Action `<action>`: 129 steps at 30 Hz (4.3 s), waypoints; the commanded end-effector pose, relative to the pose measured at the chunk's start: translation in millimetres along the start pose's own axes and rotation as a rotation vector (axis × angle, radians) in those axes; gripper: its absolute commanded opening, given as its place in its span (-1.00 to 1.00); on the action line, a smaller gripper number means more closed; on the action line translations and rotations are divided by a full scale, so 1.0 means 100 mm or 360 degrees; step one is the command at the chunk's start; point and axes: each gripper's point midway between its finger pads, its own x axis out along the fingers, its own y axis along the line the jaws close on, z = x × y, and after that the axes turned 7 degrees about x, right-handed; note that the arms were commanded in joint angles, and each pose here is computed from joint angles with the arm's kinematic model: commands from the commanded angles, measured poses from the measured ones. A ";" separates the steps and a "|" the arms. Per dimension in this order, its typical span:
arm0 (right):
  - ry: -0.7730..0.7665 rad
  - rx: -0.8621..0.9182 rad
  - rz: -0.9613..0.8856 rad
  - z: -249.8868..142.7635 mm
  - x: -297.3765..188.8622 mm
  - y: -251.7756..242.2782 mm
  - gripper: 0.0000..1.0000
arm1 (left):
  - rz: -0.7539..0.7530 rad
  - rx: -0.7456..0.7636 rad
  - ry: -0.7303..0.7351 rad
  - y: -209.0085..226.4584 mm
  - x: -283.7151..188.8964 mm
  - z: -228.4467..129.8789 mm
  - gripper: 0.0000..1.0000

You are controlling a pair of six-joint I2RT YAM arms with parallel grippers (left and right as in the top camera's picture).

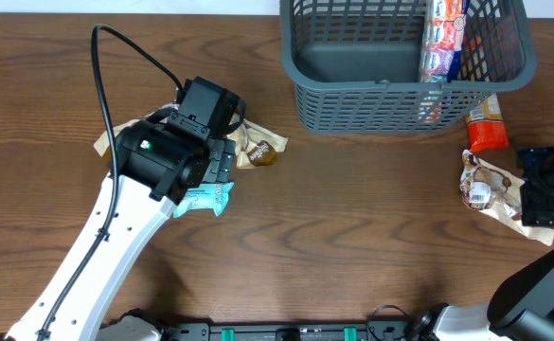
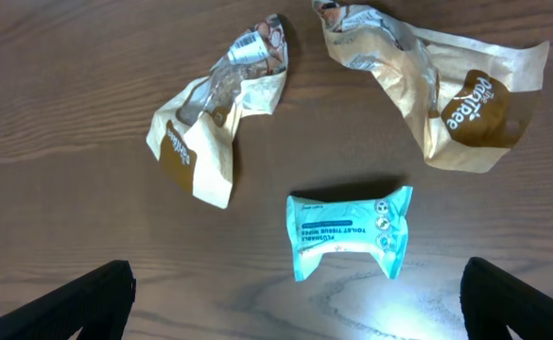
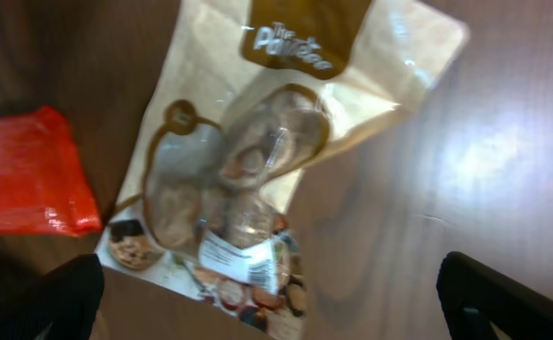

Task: Pack container
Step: 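Move the right gripper down toward the crumpled wrapper on the right, then close the right gripper on the crumpled Pantree wrapper, then lift the wrapper with the right gripper and carry it over the basket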

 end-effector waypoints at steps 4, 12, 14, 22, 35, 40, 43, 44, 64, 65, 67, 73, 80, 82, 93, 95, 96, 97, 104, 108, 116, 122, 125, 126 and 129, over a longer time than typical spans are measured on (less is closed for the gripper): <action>0.0013 0.0339 0.0022 0.01 0.00 0.01 0.98 | -0.0007 -0.0016 0.0027 -0.01 0.04 -0.02 0.97; 0.0045 0.0614 -0.0001 -0.07 0.15 -0.05 0.99 | -0.0026 -0.0015 0.0033 -0.03 0.04 -0.03 0.97; 0.0037 0.0587 0.0026 -0.06 0.23 -0.04 0.99 | -0.0030 -0.0010 0.0045 -0.04 0.04 -0.05 0.97; 0.0010 0.0505 0.0145 -0.06 0.45 0.06 0.99 | -0.0029 -0.0005 0.0056 -0.04 0.04 -0.06 0.97; 0.0114 0.0510 0.0099 -0.18 0.79 0.10 0.99 | -0.0028 -0.0004 0.0061 -0.03 0.04 -0.07 0.97; 0.0168 0.0542 0.0064 -0.21 0.88 0.07 0.98 | -0.0026 0.0006 0.0084 -0.03 0.04 -0.11 0.97; 0.0157 0.0570 0.0060 -0.17 0.89 0.06 0.99 | -0.0025 0.0008 0.0090 -0.03 0.04 -0.12 0.97; 0.0157 0.0590 0.0052 -0.16 0.89 0.04 0.98 | -0.0025 0.0008 0.0090 -0.03 0.04 -0.12 0.97; 0.0220 0.0668 -0.0120 -0.15 1.22 -0.16 0.99 | -0.0025 0.0008 0.0090 -0.03 0.04 -0.12 0.97; 0.0219 0.0665 -0.0121 -0.15 1.22 -0.16 0.98 | -0.0025 0.0008 0.0090 -0.03 0.04 -0.12 0.97; 0.0218 0.0652 -0.0112 -0.14 1.22 -0.15 0.99 | -0.0025 0.0008 0.0089 -0.03 0.04 -0.12 0.97; 0.0217 0.0651 -0.0127 -0.15 1.23 -0.17 0.98 | -0.0025 0.0008 0.0090 -0.03 0.04 -0.12 0.97; 0.0215 0.0646 -0.0179 -0.16 1.23 -0.24 0.87 | -0.0025 0.0008 0.0089 -0.03 0.04 -0.12 0.97; 0.0214 0.0644 -0.0191 -0.17 1.23 -0.26 0.48 | -0.0026 0.0009 0.0090 -0.03 0.04 -0.12 0.97; 0.0356 0.0455 -0.0143 -0.30 1.21 -0.20 -0.97 | -0.0025 0.0008 0.0089 -0.03 0.04 -0.12 0.97; 0.0369 0.0374 -0.0067 -0.29 1.19 -0.11 -0.97 | -0.0025 0.0008 0.0089 -0.03 0.04 -0.12 0.97; 0.0375 0.0352 -0.0033 -0.28 1.18 -0.07 -0.98 | -0.0025 0.0008 0.0089 -0.03 0.04 -0.12 0.97; 0.0382 0.0338 0.0011 -0.27 1.14 -0.01 -0.97 | -0.0025 0.0008 0.0089 -0.03 0.04 -0.12 0.97; 0.0318 0.0206 0.0509 -0.08 0.54 0.55 -0.97 | -0.0026 0.0008 0.0089 -0.03 0.04 -0.12 0.97; 0.0183 0.0076 0.0843 0.10 -0.17 0.78 -0.98 | -0.0027 0.0004 0.0082 -0.03 0.04 -0.11 0.97; -0.0282 -0.0336 0.1579 0.30 -2.11 0.89 -0.97 | -0.0027 -0.0001 0.0068 -0.03 0.04 -0.08 0.97; -0.0579 -0.0647 0.2003 0.18 -3.33 0.77 -0.98 | -0.0029 -0.0010 0.0044 -0.04 0.04 -0.05 0.97; -0.0717 -0.0783 0.2126 0.11 -3.74 0.76 -0.97 | -0.0029 -0.0011 0.0044 -0.04 0.04 -0.05 0.96; -0.0762 -0.0851 0.2170 0.07 -3.85 0.77 -0.97 | -0.0029 -0.0011 0.0044 -0.04 0.04 -0.05 0.97; -0.0892 -0.1141 0.2331 -0.15 -4.11 0.89 -0.96 | -0.0029 -0.0011 0.0043 -0.04 0.04 -0.04 0.97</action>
